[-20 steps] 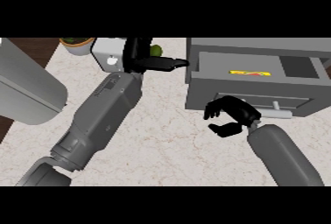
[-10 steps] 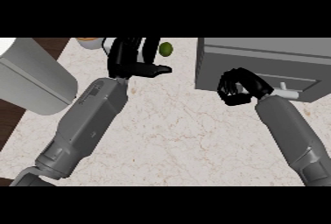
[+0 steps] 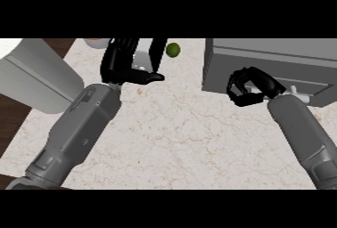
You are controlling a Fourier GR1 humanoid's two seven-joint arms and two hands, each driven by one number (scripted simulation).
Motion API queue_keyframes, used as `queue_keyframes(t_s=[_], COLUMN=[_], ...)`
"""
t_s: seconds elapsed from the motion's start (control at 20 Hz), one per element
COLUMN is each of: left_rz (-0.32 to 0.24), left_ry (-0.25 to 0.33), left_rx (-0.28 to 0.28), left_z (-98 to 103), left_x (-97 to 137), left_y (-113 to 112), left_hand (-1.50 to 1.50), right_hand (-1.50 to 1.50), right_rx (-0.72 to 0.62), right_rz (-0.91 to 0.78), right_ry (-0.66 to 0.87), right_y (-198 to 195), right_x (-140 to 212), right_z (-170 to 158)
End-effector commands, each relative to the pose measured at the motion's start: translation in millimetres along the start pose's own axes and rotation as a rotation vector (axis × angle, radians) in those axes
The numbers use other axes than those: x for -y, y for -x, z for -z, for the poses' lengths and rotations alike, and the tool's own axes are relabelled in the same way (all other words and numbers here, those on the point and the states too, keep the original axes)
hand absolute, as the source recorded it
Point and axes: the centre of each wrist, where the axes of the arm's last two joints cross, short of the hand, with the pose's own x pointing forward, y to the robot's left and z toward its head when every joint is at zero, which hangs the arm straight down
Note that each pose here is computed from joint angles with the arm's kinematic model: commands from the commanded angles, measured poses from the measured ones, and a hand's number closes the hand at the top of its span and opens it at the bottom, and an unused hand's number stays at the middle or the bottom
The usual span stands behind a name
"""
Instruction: Pick up the cup, place it into the drawer and close the drawer
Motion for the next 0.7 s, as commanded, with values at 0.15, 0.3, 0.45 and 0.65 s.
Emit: queue_keyframes(t_s=[0.15, 0.3, 0.45, 0.65], left_rz=[-0.008, -0.019, -0.032, -0.022], left_ry=[0.026, 0.038, 0.038, 0.037], left_rx=[-0.007, -0.008, 0.008, -0.019], left_z=[-5, -6, -3, -15], left_x=[-10, -10, -7, -15], left_y=[-3, -3, -6, 2], left_hand=[-1.50, -1.50, -1.50, -1.50], right_hand=[1.50, 1.50, 1.50, 1.50], right_rx=[0.000, 0.000, 0.033, 0.017], right_rz=[-0.076, -0.052, -0.025, -0.024], right_ry=[0.237, 0.231, 0.239, 0.218], right_y=[-42, -41, -47, -41], right_x=[94, 94, 106, 108], right_z=[-5, -7, -12, -19])
